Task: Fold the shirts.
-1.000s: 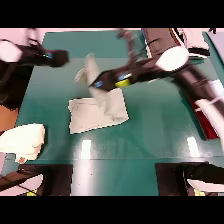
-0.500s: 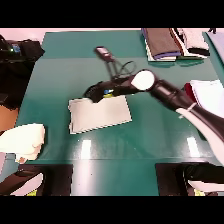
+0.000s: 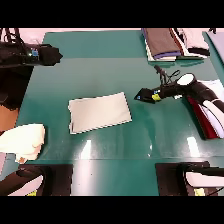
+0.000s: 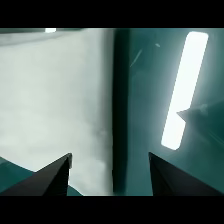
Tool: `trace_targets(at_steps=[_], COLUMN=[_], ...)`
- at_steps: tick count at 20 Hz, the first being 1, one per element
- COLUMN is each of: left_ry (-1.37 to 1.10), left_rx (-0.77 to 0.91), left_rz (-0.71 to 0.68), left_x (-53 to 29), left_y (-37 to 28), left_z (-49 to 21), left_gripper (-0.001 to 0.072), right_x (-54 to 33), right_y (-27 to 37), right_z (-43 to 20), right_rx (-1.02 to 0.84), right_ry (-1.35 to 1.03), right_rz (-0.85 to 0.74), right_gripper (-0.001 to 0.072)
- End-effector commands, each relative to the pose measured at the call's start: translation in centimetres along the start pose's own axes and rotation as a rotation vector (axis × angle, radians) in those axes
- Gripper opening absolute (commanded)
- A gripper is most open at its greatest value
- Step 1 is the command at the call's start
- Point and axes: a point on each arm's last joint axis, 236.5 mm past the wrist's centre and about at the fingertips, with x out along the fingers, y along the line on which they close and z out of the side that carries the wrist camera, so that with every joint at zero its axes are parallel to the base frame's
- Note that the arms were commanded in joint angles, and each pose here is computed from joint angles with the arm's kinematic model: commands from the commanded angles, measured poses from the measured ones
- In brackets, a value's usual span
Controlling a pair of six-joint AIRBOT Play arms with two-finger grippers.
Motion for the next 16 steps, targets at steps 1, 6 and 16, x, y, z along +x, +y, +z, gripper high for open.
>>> trace_targets(at_steps=[1, 6, 16], left_ry=[0.015, 0.036, 0.072], left_rx=[-0.005, -0.010, 0.042], left_rz=[-0.024, -0.027, -0.130], left_x=[0.6, 1.0, 1.3], left_y=[-0.8, -0.8, -5.8], left_z=[-0.5, -1.0, -2.4], left_gripper=[0.0023, 0.0023, 0.0022], right_x=[3.8, 11.2, 2.9], right_y=[0.2, 5.7, 9.6], right_z=[-1.4, -3.5, 8.2], right_rx=[0.106, 0.034, -0.150], right_ry=[0.082, 0.212, -0.119], right_rz=[0.135, 0.225, 0.235], right_gripper=[0.0558, 0.0545, 0.0017])
